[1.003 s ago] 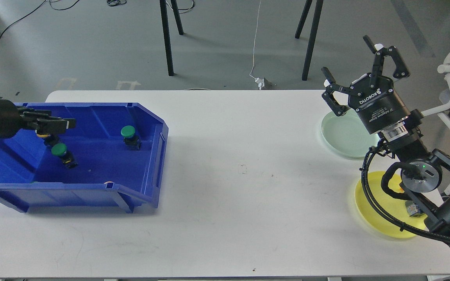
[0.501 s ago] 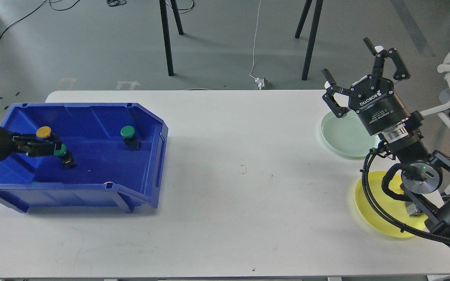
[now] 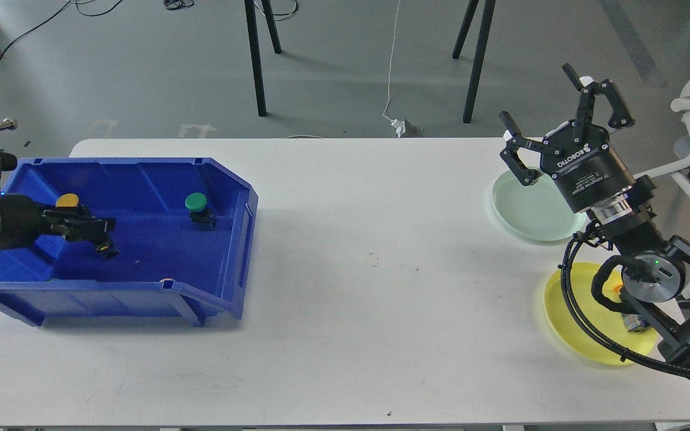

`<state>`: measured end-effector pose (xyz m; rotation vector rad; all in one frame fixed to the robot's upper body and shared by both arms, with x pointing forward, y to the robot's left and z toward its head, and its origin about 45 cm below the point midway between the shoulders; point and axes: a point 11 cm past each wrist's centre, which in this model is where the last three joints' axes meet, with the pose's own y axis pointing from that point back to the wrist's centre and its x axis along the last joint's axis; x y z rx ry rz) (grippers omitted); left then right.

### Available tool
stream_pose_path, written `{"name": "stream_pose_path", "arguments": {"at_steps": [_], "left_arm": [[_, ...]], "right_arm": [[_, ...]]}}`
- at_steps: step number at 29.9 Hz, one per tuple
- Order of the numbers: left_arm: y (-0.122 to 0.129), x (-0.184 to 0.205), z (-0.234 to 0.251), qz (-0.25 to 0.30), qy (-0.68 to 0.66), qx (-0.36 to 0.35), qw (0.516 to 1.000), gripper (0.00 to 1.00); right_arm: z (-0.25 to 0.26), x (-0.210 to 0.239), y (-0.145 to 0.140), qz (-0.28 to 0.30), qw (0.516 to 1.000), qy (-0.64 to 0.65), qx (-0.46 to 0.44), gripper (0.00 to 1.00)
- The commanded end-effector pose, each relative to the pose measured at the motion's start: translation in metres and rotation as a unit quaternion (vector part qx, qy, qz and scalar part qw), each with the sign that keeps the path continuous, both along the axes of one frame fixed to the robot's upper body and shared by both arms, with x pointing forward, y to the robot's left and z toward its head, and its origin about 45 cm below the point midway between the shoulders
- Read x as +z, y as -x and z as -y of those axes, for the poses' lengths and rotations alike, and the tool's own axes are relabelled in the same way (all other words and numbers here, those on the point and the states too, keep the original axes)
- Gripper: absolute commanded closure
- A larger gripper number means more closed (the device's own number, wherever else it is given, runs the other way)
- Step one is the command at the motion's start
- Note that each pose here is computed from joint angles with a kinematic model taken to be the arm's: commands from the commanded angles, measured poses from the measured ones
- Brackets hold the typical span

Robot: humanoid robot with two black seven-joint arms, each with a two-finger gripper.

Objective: Pass button and place on color plate
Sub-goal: 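Lower the left gripper into the bin and grasp a green-topped button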

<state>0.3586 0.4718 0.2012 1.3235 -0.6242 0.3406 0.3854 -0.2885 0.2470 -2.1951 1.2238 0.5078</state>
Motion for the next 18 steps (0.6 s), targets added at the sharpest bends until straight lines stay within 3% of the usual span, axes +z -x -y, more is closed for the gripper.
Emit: {"name": "stream_pose_path", "arguments": {"at_steps": [1, 18], "left_arm": [[0.0, -0.004, 0.001, -0.003, 0.0, 0.0, 1.0, 0.17], [0.0, -0.026, -0.009, -0.015, -0.01, 0.027, 0.999, 0.17]], "right_arm": [[0.0, 0.0, 0.0, 0.0, 1.0, 0.0, 0.001, 0.03], [0.0, -0.002, 0.002, -0.002, 1.0, -0.001, 0.001, 0.03]]}}
